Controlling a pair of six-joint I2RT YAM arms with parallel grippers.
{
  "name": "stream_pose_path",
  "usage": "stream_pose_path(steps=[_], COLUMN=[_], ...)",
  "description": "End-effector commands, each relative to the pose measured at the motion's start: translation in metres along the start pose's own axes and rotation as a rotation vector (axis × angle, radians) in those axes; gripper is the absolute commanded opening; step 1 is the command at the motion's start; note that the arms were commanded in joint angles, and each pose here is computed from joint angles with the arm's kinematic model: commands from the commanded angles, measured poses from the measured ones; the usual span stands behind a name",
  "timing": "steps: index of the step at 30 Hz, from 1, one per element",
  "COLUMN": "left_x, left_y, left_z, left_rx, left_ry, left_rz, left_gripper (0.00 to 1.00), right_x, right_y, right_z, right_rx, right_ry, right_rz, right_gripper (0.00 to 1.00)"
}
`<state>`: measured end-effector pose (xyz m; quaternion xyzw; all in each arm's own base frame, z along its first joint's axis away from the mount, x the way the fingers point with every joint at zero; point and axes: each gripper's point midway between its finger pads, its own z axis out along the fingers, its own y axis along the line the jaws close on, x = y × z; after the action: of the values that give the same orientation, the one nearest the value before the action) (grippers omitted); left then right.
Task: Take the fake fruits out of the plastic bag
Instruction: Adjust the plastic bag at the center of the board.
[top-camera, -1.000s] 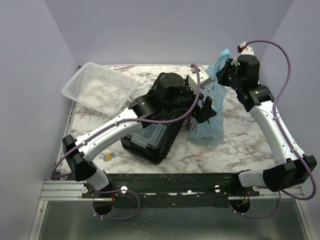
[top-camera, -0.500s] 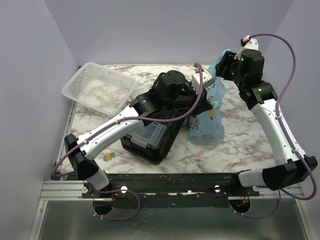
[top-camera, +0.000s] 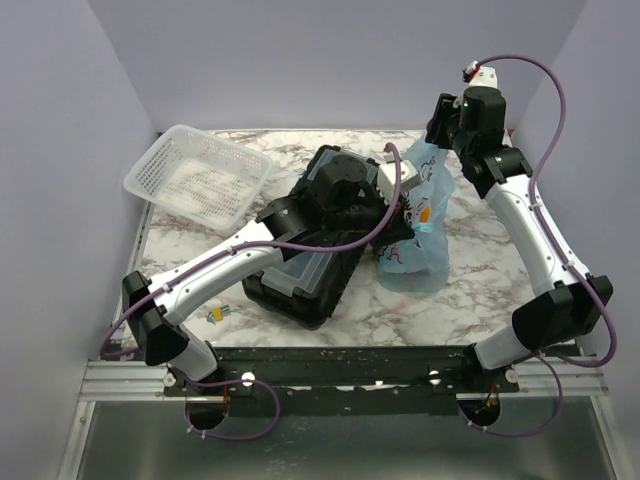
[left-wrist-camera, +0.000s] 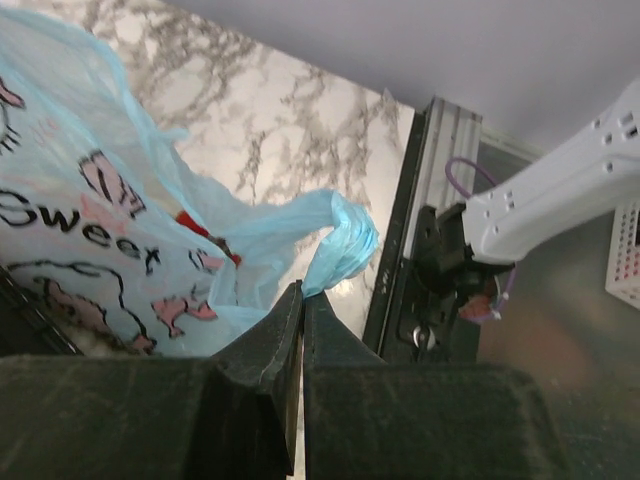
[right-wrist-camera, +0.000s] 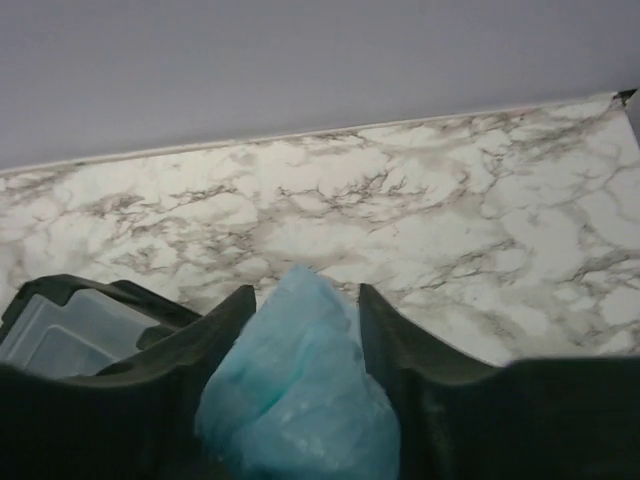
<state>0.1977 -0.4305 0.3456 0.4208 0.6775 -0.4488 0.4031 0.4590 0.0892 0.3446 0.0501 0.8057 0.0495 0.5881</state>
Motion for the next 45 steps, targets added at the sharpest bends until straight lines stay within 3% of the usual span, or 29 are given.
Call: stream_pose_path(steps=[1, 8, 16, 21, 22, 26, 28, 36, 39, 40, 45], left_x=[0.015, 0.062, 0.072, 0.085, 0.087, 0.091, 0.091, 0.094, 0.093, 0.094, 0.095], left_y=[-0.031, -0.058, -0.096, -0.091, -0.090, -0.089, -0.090, -0.088, -0.085, -0.084, -0.085], left_z=[-0.024, -0.032, -0.050, -0.040, -0.038, -0.029, -0.026, -0.024, -0.027, -0.027, -0.032], left_rx=[0.069, 0.068, 0.138, 0.129, 0.129, 0.126, 0.132, 0.139, 0.126, 0.124, 0.127], left_ry=[0.013, 0.101, 0.038, 0.080, 0.085, 0.091, 0.088, 0.094, 0.093, 0.093, 0.093], left_rz=[0.012, 0.084, 0.272, 0.275, 0.274, 0.257, 0.253, 0.271, 0.269, 0.269, 0.268], left_gripper=[0.00, 0.00, 0.00, 0.00, 0.00, 0.00, 0.00, 0.00, 0.00, 0.00, 0.00], right_x=[-0.036, -0.053, -0.056, -0.034, -0.026, 0.011, 0.022, 0.020, 0.030, 0.033, 0.059], right_y=[-0.003, 0.023, 0.022, 0.028, 0.029, 0.029, 0.033, 0.043, 0.029, 0.024, 0.006], right_z=[0.003, 0.018, 0.049, 0.054, 0.052, 0.031, 0.013, -0.085, -0.115, -0.123, -0.151], right_rx=[0.035, -0.064, 0.001, -0.028, -0.036, -0.058, -0.106, -0.278, -0.257, -0.241, -0.198], right_ry=[-0.107, -0.117, -0.084, 0.015, 0.046, 0.202, 0.250, 0.236, 0.220, 0.211, 0.172], right_rz=[-0.009, 0.029, 0.041, 0.046, 0.046, 0.053, 0.062, 0.118, 0.123, 0.128, 0.211], right_gripper=[0.40, 0.01, 0.01, 0.01, 0.05, 0.47, 0.59, 0.83, 0.85, 0.93, 1.00])
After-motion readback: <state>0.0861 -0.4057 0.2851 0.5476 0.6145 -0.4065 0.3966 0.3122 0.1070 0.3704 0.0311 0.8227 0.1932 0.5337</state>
